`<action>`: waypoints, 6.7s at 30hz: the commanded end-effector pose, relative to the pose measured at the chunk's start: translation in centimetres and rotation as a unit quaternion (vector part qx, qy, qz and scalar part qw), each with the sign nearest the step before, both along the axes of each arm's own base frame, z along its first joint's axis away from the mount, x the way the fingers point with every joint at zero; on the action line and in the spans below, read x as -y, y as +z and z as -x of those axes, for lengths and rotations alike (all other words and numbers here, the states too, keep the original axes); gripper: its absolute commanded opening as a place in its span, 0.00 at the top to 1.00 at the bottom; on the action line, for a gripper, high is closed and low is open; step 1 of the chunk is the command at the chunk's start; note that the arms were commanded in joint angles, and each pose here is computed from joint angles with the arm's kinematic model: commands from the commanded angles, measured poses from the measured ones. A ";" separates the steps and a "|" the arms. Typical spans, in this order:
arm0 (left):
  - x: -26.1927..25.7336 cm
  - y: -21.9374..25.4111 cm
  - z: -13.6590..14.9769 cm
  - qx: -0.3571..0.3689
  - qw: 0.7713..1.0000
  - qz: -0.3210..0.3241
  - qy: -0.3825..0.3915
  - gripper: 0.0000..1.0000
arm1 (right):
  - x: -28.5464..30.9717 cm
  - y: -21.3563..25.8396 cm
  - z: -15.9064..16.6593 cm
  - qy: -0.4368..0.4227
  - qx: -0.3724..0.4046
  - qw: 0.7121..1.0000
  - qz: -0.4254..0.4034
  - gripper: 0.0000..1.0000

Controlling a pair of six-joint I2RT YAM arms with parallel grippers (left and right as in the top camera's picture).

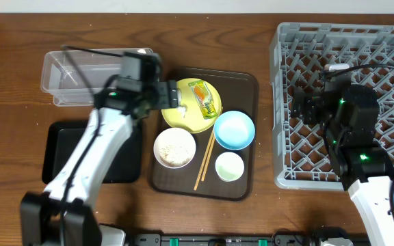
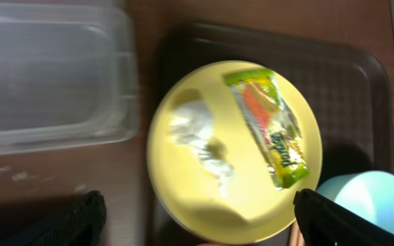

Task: Sort waste into correct bins and load items into the dishwasher rack
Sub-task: 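Move the left gripper over the yellow plate toward the wrapper, then grasp the green wrapper and tissue on the yellow plate with left gripper, then carry the wrapper to the clear bin and release it, then grasp the white rice bowl rim with the left gripper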

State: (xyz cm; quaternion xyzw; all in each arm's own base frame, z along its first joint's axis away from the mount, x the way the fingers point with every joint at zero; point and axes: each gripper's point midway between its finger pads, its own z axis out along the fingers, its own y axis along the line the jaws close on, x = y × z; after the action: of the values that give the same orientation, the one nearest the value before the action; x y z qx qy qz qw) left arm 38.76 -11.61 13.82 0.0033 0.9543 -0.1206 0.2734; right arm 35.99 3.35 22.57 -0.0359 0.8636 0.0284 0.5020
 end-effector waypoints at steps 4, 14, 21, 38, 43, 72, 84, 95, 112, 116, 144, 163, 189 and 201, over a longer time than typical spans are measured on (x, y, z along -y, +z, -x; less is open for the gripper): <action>2.8 -3.2 -1.9 -0.004 1.000 -0.006 -0.024 0.11 | 0.1 1.1 -0.2 0.000 0.012 1.000 0.000 0.01; 3.3 -10.0 -2.6 -0.056 0.998 -0.021 -0.028 0.22 | 0.1 1.1 -0.2 0.000 0.011 1.000 0.000 0.02; 3.2 -11.9 -2.2 -0.079 0.996 -0.028 -0.028 0.35 | 0.1 1.1 -0.2 0.000 0.011 1.000 0.000 0.05; 3.0 -10.6 -1.6 -0.080 0.996 -0.028 -0.028 0.92 | 0.1 1.1 -0.2 0.000 0.011 1.000 0.000 0.06; 2.9 -5.9 -2.7 -0.023 0.999 -0.012 -0.023 0.92 | 0.2 1.1 -0.2 0.000 0.011 1.000 0.000 0.05; -4.8 2.0 -7.7 0.114 0.991 0.022 0.070 0.43 | 0.2 1.1 -0.2 0.000 0.011 1.000 0.002 0.04; 6.4 -3.8 -4.3 0.007 0.996 0.085 0.032 0.34 | 0.1 1.1 -0.2 0.001 0.011 1.000 0.002 0.04; 9.3 -10.5 -3.3 -0.065 0.992 0.092 0.054 0.35 | 0.1 1.0 -0.2 0.001 0.009 1.000 0.002 0.04; 9.8 -13.5 -2.5 -0.097 0.990 0.085 0.049 0.93 | 0.2 0.9 -0.1 0.001 0.008 1.000 0.002 0.05; 9.6 -12.8 -2.8 -0.089 0.991 0.086 0.048 0.94 | 0.2 0.8 -0.1 0.000 0.005 1.000 0.002 0.05; -14.7 1.3 -8.0 0.102 0.961 0.013 0.255 0.91 | 0.3 0.8 -0.1 -0.002 0.004 1.000 0.006 0.04; -10.0 4.0 -5.6 0.092 0.981 0.060 0.161 0.53 | 0.3 0.7 0.0 -0.002 0.002 1.000 0.006 0.04; 6.9 -5.4 7.8 -0.148 0.981 -0.042 -0.120 0.46 | 0.3 0.2 0.3 -0.002 -0.009 1.000 0.007 0.03; 8.3 -9.3 10.9 -0.217 0.961 -0.077 -0.155 0.47 | 0.3 0.0 0.4 -0.002 -0.013 1.000 0.007 0.03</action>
State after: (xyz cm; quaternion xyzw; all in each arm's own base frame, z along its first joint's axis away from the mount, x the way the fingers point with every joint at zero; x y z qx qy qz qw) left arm 28.38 -20.08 5.53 0.1400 0.9841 -0.0955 0.0523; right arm 35.36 3.29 21.56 -0.0364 0.8759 0.0271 0.4803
